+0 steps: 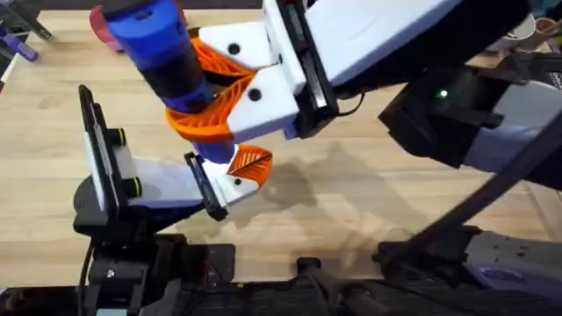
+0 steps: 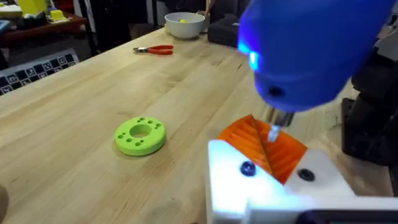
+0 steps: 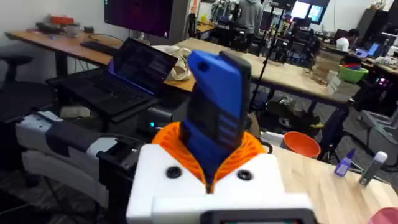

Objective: Pick up the gripper from the table and insert it into the empty holder that is missing its gripper. Then pick up a screw, insert it into the mounting hole, and use the screwdriver to tighten it. Finally, clean up the table by picking up the vegetable and placing it into the bucket.

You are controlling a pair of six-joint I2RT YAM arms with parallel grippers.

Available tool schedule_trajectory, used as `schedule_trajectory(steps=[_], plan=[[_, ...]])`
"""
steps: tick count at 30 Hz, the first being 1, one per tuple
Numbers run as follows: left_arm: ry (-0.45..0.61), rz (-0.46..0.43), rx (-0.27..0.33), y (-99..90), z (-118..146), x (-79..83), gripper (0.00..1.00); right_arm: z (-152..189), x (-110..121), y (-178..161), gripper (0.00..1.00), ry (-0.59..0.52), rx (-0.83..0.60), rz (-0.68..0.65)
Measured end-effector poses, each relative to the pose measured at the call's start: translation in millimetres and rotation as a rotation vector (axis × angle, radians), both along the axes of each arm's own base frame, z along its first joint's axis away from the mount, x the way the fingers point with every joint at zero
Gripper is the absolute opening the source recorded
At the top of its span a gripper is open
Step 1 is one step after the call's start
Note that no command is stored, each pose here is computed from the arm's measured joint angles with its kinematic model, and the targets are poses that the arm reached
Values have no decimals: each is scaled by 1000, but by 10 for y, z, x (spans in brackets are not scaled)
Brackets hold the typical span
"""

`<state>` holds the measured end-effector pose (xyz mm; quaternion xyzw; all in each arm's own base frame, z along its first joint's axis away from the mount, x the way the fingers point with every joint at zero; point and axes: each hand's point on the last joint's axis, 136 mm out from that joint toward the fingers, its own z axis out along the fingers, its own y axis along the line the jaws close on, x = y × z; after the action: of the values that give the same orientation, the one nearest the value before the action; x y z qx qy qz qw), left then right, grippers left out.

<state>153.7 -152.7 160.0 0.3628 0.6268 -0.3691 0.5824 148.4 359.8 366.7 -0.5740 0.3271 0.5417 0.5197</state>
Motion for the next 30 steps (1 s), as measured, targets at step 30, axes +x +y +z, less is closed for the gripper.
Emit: schedule_trajectory(steps=[30], plan=[[0, 0, 0, 0, 0, 0, 12, -106, 78, 58, 12, 24, -23, -5]])
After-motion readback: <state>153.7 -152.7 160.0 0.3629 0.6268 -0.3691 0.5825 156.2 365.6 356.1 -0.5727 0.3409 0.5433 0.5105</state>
